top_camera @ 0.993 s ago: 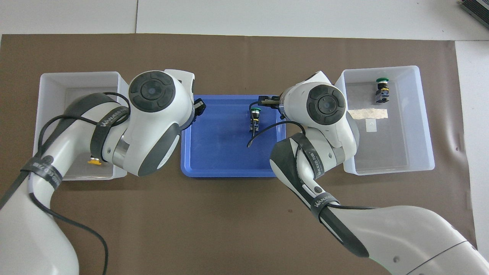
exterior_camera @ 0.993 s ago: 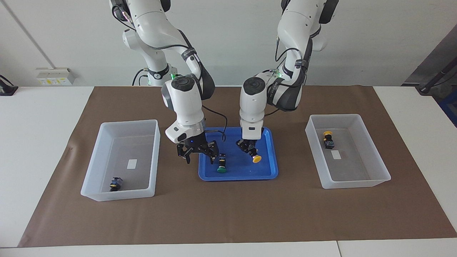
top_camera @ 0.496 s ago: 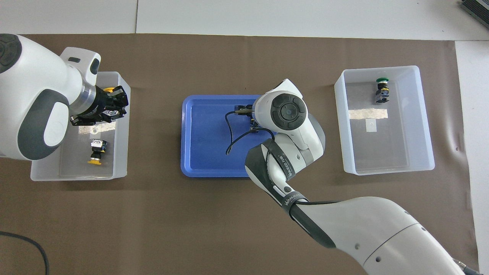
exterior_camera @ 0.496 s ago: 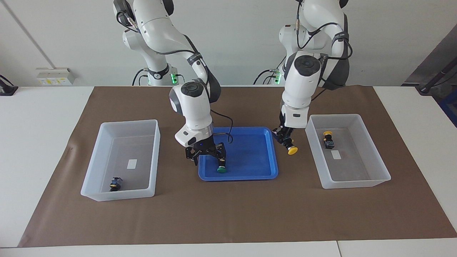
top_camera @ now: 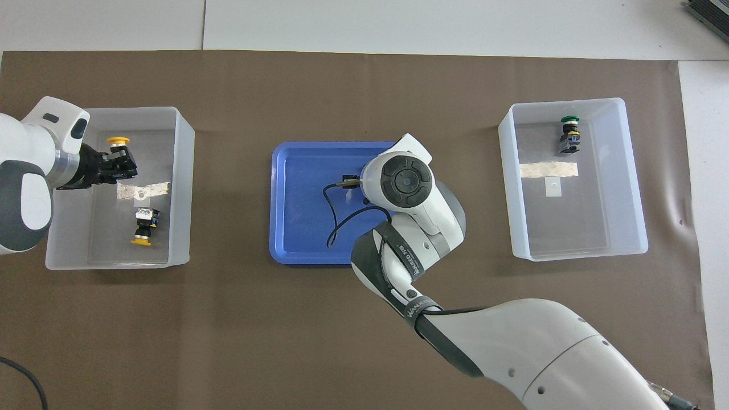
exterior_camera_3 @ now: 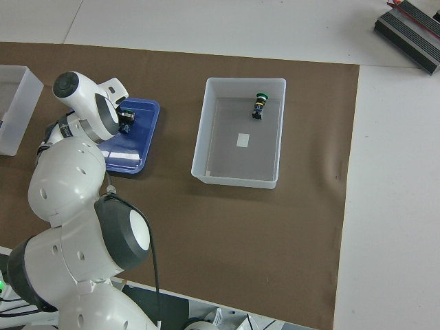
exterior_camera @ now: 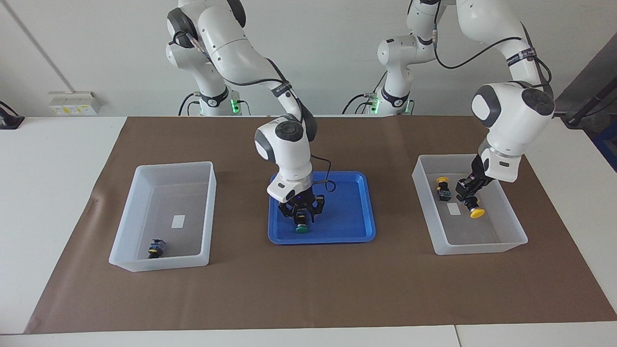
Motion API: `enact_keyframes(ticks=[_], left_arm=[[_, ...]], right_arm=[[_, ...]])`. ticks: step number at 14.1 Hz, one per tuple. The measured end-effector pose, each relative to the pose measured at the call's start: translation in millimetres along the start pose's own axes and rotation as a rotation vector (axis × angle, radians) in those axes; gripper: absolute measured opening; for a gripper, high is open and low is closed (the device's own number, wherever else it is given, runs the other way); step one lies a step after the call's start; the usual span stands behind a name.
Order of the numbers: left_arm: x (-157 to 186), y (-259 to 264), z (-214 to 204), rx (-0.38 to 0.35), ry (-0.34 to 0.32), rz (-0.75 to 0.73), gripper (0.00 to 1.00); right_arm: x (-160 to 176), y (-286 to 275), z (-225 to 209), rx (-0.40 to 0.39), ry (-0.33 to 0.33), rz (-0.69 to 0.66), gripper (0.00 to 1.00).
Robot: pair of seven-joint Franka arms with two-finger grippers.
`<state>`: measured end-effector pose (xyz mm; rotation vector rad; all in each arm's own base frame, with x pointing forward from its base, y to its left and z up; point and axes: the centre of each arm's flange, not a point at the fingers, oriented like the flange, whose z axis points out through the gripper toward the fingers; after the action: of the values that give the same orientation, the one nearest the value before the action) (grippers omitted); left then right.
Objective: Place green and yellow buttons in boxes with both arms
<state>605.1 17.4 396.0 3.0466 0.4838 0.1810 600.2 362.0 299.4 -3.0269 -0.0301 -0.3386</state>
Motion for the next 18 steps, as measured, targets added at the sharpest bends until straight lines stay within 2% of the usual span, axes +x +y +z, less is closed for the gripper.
enact_keyframes(ticks=[3, 5, 9, 10, 12, 14, 15, 18], left_arm=[[0, -6, 33, -0.001, -0.002, 0.044, 0.42], [-5, -14, 55, 0.001, -0.006, 0.073, 0.42], [-13, -21, 83, 0.003, -0.005, 0.098, 0.42], [-13, -22, 83, 0.004, -0.003, 0.103, 0.47], [-8, -20, 75, 0.01, 0.007, 0.119, 0.68], [2, -17, 50, 0.03, -0.008, 0.144, 0.94], [7, -14, 32, 0.037, -0.017, 0.163, 1.0], [6, -6, -24, 0.05, -0.047, 0.263, 1.0]], right_arm=[[10, 13, -16, -0.014, 0.003, 0.02, 0.32], [25, 37, -46, -0.036, 0.005, 0.06, 0.32], [70, 141, -117, -0.084, 0.033, 0.137, 0.32], [78, 172, -129, -0.097, 0.036, 0.117, 0.32], [86, 219, -141, -0.121, 0.025, 0.071, 0.32], [90, 254, -140, -0.134, 0.013, 0.022, 0.32], [90, 268, -138, -0.14, 0.007, 0.006, 0.32], [87, 307, -125, -0.149, 0.005, -0.022, 0.32]])
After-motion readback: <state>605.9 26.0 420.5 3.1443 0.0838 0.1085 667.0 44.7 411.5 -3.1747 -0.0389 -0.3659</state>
